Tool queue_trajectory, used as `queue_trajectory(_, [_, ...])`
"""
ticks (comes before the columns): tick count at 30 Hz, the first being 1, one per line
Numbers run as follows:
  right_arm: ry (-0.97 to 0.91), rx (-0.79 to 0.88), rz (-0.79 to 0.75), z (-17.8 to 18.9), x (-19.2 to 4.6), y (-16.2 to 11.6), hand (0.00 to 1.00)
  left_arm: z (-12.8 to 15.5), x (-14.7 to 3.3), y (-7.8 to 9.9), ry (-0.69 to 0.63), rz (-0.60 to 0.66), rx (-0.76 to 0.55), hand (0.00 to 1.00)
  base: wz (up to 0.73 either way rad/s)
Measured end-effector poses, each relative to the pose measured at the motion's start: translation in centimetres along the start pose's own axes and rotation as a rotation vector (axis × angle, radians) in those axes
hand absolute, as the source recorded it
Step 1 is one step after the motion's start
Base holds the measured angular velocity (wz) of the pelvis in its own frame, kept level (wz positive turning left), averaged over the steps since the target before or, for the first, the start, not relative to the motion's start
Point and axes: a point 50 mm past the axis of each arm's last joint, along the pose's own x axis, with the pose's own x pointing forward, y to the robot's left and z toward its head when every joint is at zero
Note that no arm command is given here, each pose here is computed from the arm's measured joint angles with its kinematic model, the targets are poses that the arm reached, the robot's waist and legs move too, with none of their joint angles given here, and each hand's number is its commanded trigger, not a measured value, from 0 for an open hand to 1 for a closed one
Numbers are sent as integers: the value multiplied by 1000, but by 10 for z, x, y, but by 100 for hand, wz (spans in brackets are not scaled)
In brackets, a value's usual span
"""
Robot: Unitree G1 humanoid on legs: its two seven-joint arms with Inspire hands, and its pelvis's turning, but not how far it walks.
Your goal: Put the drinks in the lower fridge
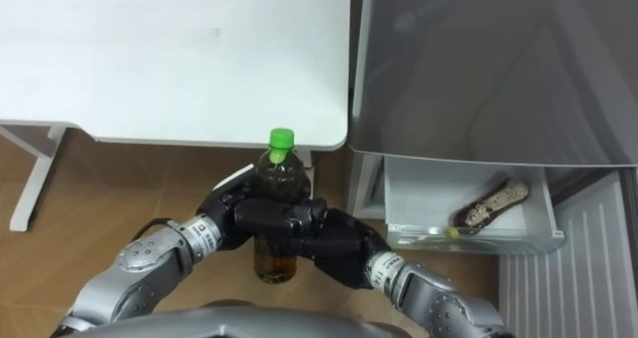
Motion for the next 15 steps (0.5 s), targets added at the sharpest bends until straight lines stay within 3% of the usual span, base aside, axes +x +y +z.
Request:
queue_trajectory(1, [0,0,0,0,0,0,22,0,0,0,-1,-1,-4,100,0])
queue_trajectory(2, [1,-1,1,0,0,0,0,0,0,0,-2,-1,-7,100,0])
queue_trajectory(15, [1,5,102,-3,3,8,0,2,-1,6,5,43,-21,100,0])
